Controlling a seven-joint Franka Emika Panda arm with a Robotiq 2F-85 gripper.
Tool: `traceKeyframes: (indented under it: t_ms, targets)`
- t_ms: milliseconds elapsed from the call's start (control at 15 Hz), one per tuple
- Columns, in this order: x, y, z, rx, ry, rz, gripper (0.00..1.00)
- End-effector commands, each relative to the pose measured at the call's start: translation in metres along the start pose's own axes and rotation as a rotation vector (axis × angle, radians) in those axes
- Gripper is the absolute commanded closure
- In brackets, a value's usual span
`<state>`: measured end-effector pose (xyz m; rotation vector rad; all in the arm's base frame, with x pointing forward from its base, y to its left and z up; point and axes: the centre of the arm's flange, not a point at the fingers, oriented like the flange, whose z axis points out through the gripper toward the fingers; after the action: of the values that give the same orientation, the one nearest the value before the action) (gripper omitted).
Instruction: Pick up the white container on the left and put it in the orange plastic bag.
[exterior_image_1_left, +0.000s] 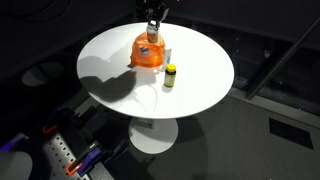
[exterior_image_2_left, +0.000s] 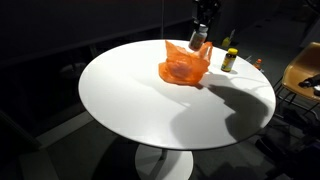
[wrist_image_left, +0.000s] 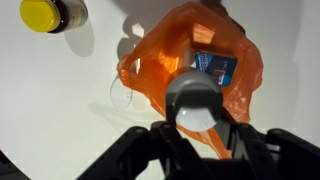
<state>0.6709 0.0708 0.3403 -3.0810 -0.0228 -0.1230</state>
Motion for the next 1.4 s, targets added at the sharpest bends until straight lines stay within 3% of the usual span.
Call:
traceKeyframes:
  t_ms: [0, 733, 1267, 1333]
  targets:
    - [0.028, 0.012, 0.016, 0.035, -0.027, -0.013, 0.81]
    - [0.049, 0.021, 0.078, 0.031, -0.137, -0.024, 0.81]
    - [0.047, 0.024, 0.098, 0.016, -0.205, -0.017, 0.81]
    - [0.047, 0.023, 0.098, 0.015, -0.211, -0.019, 0.78]
